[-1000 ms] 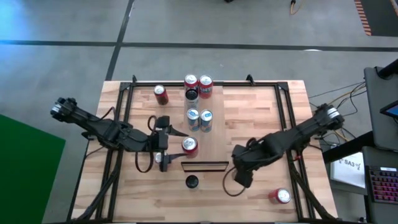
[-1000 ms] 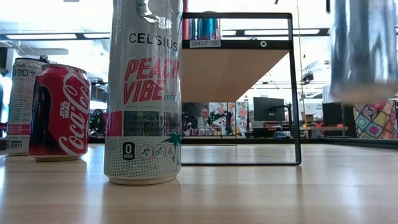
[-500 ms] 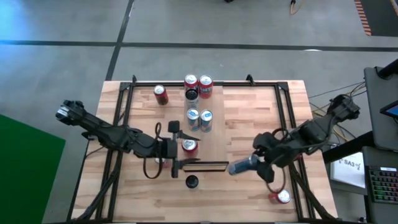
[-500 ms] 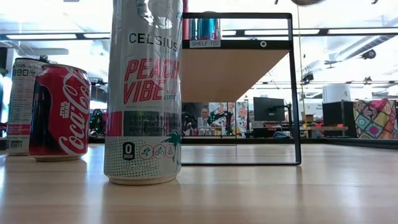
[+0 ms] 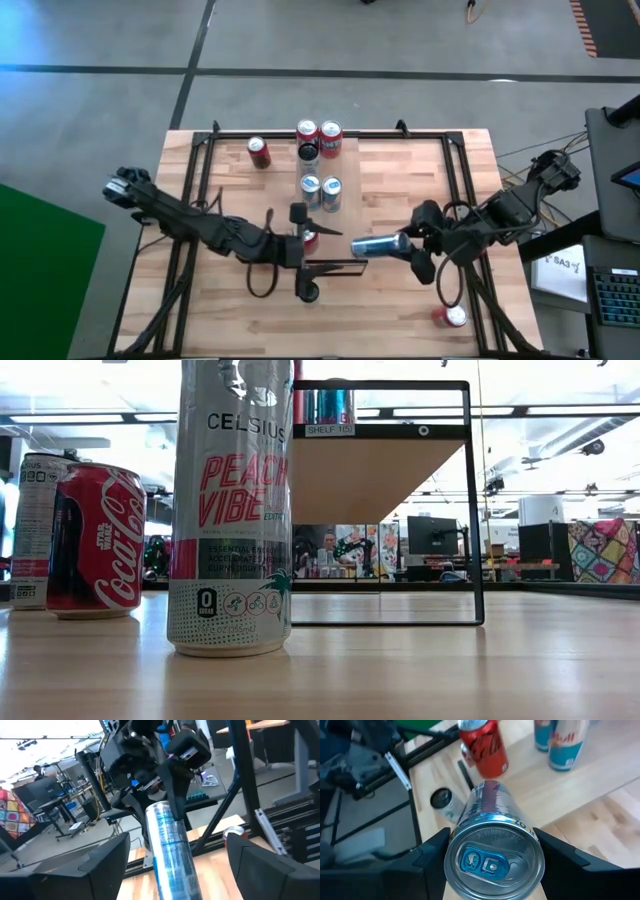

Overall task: Place canned beverage on shelf
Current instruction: Put the blue soda can on the shelf aligned with the other blue soda cans

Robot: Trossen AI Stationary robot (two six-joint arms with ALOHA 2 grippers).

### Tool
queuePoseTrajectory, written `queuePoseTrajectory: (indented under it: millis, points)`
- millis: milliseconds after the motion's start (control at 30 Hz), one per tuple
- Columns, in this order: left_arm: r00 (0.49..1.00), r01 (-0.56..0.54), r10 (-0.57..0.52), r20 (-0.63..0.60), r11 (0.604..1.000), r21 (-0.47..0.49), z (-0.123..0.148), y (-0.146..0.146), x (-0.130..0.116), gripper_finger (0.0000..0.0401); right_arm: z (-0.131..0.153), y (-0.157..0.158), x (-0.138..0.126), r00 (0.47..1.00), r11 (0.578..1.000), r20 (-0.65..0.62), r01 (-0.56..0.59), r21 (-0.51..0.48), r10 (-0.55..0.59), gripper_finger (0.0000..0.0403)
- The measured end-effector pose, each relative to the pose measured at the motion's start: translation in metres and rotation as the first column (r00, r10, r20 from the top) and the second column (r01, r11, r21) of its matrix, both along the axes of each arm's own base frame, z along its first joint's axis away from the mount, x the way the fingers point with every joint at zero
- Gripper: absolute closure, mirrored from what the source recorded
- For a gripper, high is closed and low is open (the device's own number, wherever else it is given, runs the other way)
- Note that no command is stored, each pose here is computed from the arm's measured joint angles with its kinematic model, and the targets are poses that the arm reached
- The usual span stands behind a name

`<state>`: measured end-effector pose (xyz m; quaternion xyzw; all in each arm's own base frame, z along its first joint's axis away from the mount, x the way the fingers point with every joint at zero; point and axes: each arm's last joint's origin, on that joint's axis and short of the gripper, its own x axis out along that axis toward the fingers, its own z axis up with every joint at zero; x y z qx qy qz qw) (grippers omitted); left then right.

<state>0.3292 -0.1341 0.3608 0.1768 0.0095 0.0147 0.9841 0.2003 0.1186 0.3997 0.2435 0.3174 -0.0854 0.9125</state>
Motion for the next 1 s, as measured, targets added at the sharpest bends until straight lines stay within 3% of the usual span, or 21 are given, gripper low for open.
queuePoseTrajectory:
  millis: [400,700,1000]
  points:
    - [0.996,-0.079,0.079,-0.041,0.997,-0.02,-0.015,0.011,0.044,0.0094,0.011,0.002,0.006,0.997,0.998,0.08,0.018,-0.061,-0.013,0.0176]
    - [0.985,-0.098,0.102,-0.14,0.995,0.035,-0.023,0.006,0.071,0.0094,0.016,0.001,0.006,0.994,0.997,0.106,0.019,-0.077,-0.011,0.0176]
    - [0.973,-0.151,0.158,-0.171,0.987,0.051,-0.03,0.011,0.079,0.0103,0.014,0.005,0.011,0.994,0.997,0.109,0.019,-0.078,-0.01,0.0176]
